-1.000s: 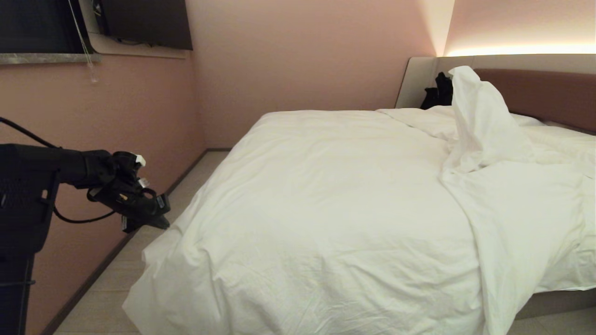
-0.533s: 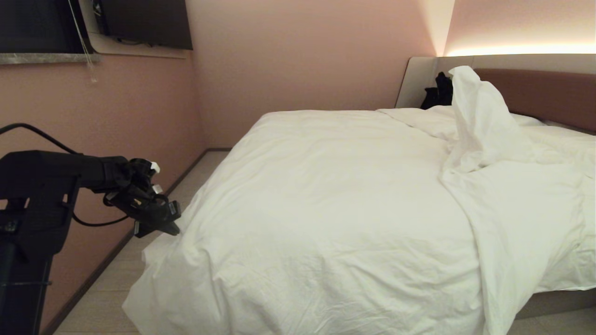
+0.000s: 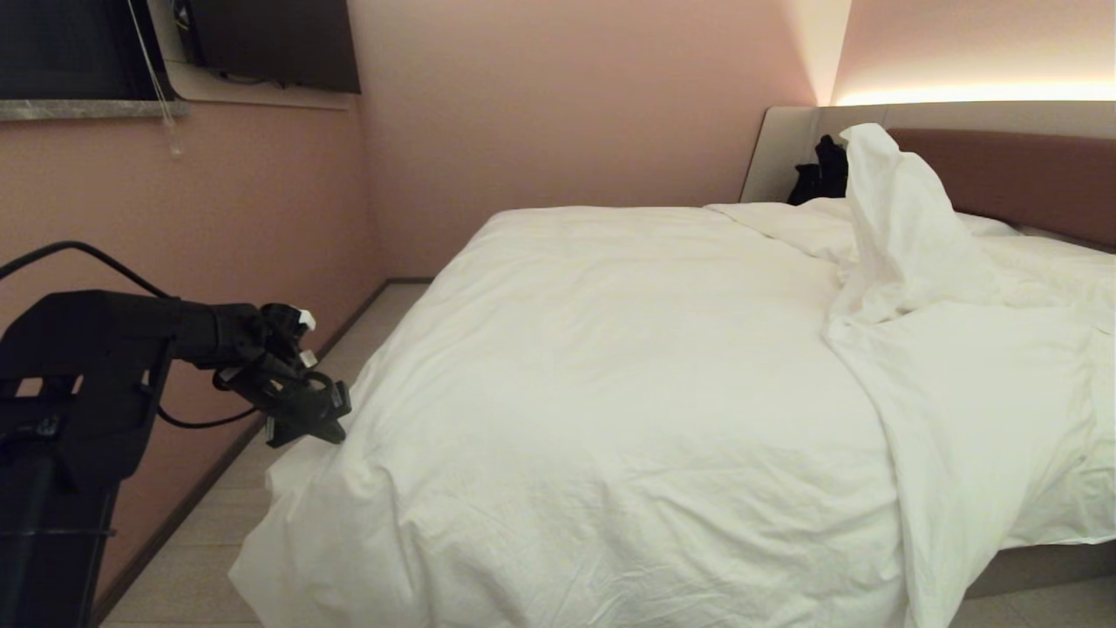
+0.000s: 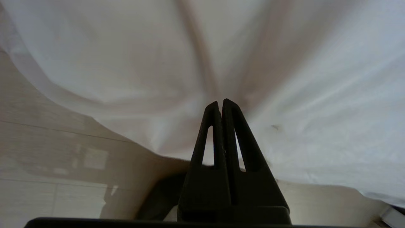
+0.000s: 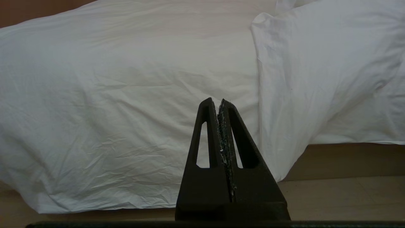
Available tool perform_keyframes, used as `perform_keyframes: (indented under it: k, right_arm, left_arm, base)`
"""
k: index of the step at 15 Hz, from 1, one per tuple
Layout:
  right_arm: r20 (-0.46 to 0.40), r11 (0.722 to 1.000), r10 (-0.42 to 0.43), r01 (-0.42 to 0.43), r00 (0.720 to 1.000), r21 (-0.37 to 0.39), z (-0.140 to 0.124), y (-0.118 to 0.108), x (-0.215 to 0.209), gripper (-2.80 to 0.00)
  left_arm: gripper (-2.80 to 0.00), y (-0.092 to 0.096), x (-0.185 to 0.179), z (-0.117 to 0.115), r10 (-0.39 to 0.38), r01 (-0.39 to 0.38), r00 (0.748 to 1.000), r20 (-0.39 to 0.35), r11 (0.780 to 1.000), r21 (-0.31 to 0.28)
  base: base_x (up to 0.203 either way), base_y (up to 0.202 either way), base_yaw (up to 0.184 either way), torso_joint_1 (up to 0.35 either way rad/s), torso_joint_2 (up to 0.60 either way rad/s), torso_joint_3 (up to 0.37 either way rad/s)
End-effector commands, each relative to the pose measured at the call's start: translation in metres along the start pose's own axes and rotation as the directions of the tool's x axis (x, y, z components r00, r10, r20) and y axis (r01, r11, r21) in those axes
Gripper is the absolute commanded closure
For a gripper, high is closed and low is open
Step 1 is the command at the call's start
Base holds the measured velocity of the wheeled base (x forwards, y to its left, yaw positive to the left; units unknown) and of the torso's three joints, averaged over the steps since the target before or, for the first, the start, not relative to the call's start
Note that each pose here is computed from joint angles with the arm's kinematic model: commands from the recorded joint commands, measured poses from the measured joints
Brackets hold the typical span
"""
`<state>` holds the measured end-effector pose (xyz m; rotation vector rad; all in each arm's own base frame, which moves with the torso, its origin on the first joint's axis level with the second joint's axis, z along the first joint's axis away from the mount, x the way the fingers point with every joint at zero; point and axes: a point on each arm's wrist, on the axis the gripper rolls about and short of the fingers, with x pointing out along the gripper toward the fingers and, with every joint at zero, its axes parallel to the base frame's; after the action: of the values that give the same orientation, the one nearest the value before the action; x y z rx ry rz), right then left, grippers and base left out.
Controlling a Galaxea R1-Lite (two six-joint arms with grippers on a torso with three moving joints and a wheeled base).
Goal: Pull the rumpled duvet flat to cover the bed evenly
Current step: Flatten the corners of the folded blanket
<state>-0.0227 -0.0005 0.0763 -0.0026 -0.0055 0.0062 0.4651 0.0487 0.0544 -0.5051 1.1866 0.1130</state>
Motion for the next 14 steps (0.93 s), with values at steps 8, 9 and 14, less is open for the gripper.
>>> perform_keyframes:
  k: [8,9,14]
  right_arm:
    - [-0.001,1.0,0.002,-0.002,1.0,0.0,0.0,0.0,0.0,0.0]
    - [0.0,1.0,0.001,-0.001,1.0,0.0,0.0,0.0,0.0,0.0]
    - [0.0,1.0,0.002,-0.002,1.0,0.0,0.0,0.0,0.0,0.0]
  left_arm:
    - [0.0,-0.007,0.041,0.001,0.146,-0.155,0.981,0.124,0.986,0.065]
    - [0.0,-0.008,0.042,0.0,0.151,-0.16,0.981,0.125,0.985,0.066]
    - [0.0,-0.002,0.065,0.006,0.299,-0.329,0.917,0.264,0.941,0.076]
  base:
    - [0.0,0.0,0.0,0.0,0.0,0.0]
    - [0.0,0.0,0.0,0.0,0.0,0.0]
    - [0.0,0.0,0.0,0.0,0.0,0.0]
